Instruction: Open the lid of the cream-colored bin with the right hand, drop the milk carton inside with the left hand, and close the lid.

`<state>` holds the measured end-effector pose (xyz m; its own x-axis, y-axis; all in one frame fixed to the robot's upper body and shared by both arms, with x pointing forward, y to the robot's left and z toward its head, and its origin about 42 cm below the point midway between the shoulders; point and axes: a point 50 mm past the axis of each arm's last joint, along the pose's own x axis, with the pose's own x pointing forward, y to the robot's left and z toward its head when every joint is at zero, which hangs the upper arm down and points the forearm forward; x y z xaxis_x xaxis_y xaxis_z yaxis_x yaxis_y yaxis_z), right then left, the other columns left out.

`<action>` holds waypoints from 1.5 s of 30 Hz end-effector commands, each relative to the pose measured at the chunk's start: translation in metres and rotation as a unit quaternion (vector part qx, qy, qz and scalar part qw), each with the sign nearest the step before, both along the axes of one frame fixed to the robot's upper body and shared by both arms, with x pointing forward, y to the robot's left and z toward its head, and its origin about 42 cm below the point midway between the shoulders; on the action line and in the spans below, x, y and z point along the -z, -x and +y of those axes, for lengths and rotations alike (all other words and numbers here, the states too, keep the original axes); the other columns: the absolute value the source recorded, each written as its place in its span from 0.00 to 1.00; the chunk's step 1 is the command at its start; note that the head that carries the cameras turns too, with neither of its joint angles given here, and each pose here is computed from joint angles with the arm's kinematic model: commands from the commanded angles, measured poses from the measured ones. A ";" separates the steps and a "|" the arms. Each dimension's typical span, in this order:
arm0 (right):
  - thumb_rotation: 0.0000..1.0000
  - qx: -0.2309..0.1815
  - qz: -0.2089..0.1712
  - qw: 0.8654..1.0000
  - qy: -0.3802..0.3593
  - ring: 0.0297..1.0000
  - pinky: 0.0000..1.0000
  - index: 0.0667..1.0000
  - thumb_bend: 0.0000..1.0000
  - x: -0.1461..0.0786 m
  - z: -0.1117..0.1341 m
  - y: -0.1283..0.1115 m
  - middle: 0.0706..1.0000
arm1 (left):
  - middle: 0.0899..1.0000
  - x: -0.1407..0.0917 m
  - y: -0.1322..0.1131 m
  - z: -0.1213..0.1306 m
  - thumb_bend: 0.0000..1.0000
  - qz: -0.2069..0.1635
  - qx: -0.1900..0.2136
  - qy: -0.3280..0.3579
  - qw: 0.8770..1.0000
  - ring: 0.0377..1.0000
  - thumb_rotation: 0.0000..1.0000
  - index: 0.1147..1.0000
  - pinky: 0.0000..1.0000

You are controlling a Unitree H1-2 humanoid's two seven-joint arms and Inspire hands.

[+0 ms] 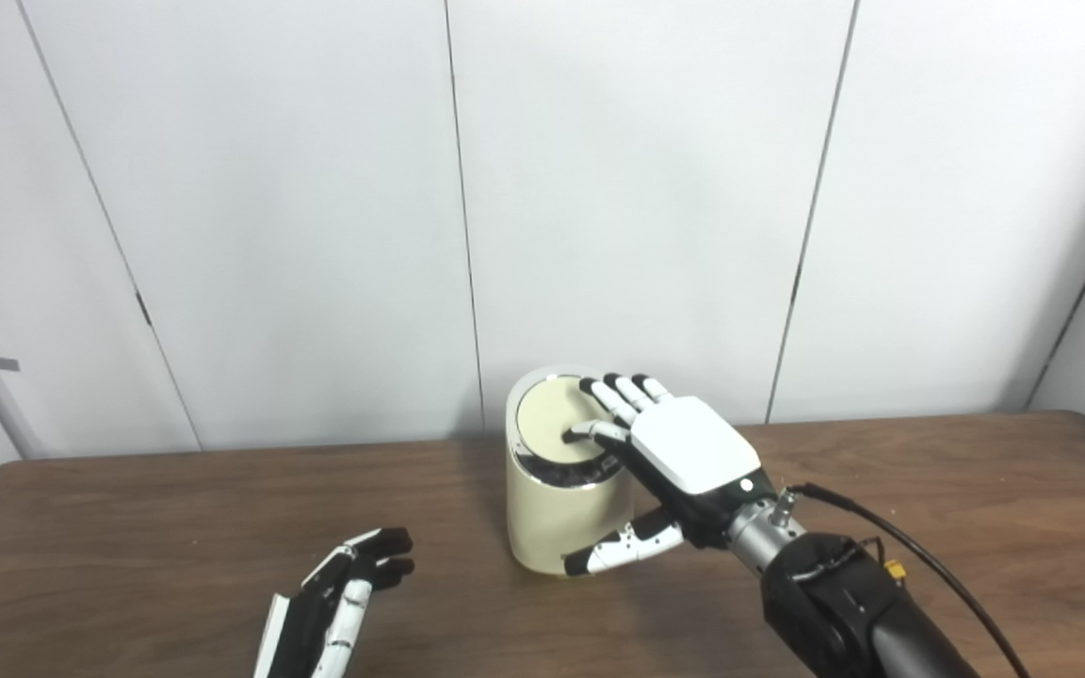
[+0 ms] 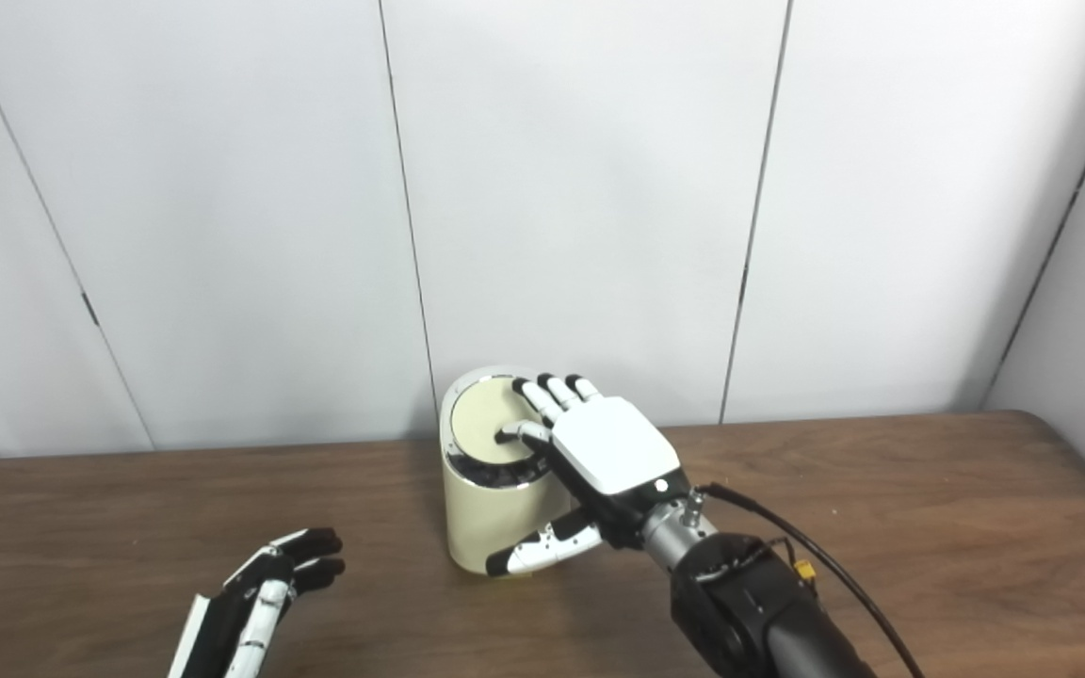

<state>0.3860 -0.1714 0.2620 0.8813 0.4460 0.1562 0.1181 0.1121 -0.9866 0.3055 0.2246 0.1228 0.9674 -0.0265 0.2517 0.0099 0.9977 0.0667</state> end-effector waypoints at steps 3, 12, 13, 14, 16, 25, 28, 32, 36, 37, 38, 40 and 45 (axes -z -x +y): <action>0.74 0.015 -0.010 1.000 -0.024 1.00 1.00 0.88 0.76 -0.013 -0.007 0.001 1.00 | 0.72 -0.005 -0.002 0.001 0.49 -0.020 0.004 -0.014 1.000 0.70 0.83 0.71 0.75; 0.72 0.016 -0.017 0.999 -0.042 1.00 1.00 0.96 0.73 -0.011 -0.008 0.003 1.00 | 0.73 -0.004 -0.001 0.002 0.48 -0.019 0.006 -0.013 1.000 0.71 0.82 0.72 0.78; 0.72 0.017 -0.018 0.999 -0.043 1.00 1.00 0.96 0.73 -0.010 -0.008 0.003 1.00 | 0.73 -0.003 -0.001 0.002 0.48 -0.019 0.006 -0.013 1.000 0.71 0.82 0.72 0.78; 0.72 0.018 -0.019 0.999 -0.044 1.00 1.00 0.97 0.74 -0.009 -0.009 0.003 1.00 | 0.73 -0.003 -0.001 0.002 0.48 -0.019 0.006 -0.013 1.000 0.71 0.82 0.72 0.78; 0.71 0.019 -0.023 0.998 -0.048 1.00 0.99 0.97 0.74 -0.008 -0.009 0.004 1.00 | 0.73 -0.003 -0.002 0.002 0.48 -0.019 0.006 -0.013 1.000 0.71 0.82 0.72 0.77; 0.70 0.025 -0.049 0.993 -0.103 1.00 0.99 1.00 0.72 -0.014 -0.016 0.019 1.00 | 0.73 -0.003 -0.001 0.003 0.48 -0.022 0.006 -0.018 1.000 0.70 0.83 0.71 0.78; 0.69 0.028 -0.075 0.984 -0.160 1.00 0.96 0.99 0.71 -0.016 -0.021 0.030 1.00 | 0.72 -0.003 -0.002 0.004 0.47 -0.023 0.007 -0.020 1.000 0.70 0.82 0.71 0.77; 0.63 0.028 -0.105 0.957 -0.270 0.95 0.88 0.96 0.59 -0.004 -0.038 0.042 0.95 | 0.73 -0.005 -0.001 0.003 0.40 -0.025 0.003 -0.026 0.999 0.70 0.79 0.72 0.72; 0.45 0.012 -0.122 0.915 -0.384 0.76 0.64 0.77 0.43 0.018 -0.058 0.045 0.79 | 0.71 -0.005 -0.001 0.003 0.32 -0.027 -0.004 -0.015 0.999 0.69 0.68 0.70 0.68; 0.41 0.015 -0.123 0.906 -0.406 0.72 0.59 0.72 0.37 0.024 -0.064 0.046 0.75 | 0.71 -0.005 -0.001 0.003 0.29 -0.028 -0.005 -0.014 1.000 0.69 0.65 0.69 0.68; 0.43 0.019 -0.121 0.897 -0.424 0.68 0.56 0.68 0.32 0.031 -0.069 0.048 0.71 | 0.70 -0.005 -0.001 0.003 0.27 -0.028 -0.005 -0.011 1.000 0.69 0.63 0.69 0.68; 0.54 0.029 -0.105 0.879 -0.464 0.65 0.54 0.65 0.26 0.047 -0.077 0.056 0.67 | 0.70 -0.005 0.000 0.004 0.22 -0.027 -0.005 -0.008 1.000 0.69 0.55 0.70 0.68; 0.55 0.043 -0.070 0.849 -0.522 0.66 0.55 0.65 0.27 0.075 -0.086 0.073 0.67 | 0.68 -0.004 -0.001 0.007 0.21 -0.030 -0.014 -0.013 0.999 0.67 0.29 0.68 0.65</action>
